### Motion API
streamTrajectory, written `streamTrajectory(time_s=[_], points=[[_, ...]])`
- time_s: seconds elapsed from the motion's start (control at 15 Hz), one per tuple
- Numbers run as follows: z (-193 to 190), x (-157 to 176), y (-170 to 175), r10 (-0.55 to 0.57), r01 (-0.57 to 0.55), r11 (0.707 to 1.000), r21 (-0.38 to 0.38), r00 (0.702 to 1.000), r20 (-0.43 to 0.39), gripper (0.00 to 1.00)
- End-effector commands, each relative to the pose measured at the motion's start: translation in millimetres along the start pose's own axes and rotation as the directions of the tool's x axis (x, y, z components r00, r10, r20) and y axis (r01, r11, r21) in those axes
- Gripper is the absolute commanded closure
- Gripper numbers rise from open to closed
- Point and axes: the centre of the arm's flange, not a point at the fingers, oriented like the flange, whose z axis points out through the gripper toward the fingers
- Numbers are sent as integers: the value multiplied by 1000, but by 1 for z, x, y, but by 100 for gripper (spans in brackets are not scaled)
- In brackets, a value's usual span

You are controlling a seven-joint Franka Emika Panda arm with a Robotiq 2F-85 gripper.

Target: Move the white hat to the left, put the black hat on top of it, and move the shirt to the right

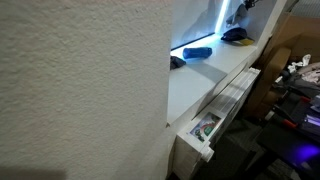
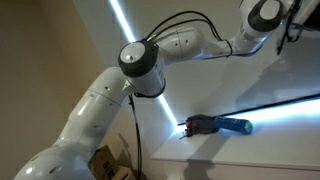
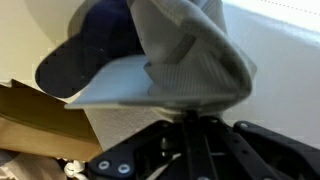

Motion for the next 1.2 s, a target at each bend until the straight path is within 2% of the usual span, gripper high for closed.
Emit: streamTrajectory(time_s=[0.0, 0.13, 0.2, 0.27, 0.4, 0.53, 0.8, 1.0, 1.13], points=[[-33, 23, -7, -22, 21, 1000, 21, 998, 51, 99], [-45, 14, -17, -53, 49, 997, 53, 995, 84, 99], [-53, -1, -28, -83, 78, 996, 46, 990, 115, 99], [-63, -26, -42, -135, 131, 991, 35, 977, 166, 99], [-85, -72, -47, -203, 201, 979, 33, 951, 232, 99], [-113, -113, -48, -274, 276, 960, 37, 912, 306, 99], [-166, -177, -42, -419, 436, 898, 62, 802, 425, 99], [-196, -223, -30, -512, 556, 828, 67, 703, 495, 99], [-209, -271, -3, -554, 630, 774, 58, 631, 543, 99]])
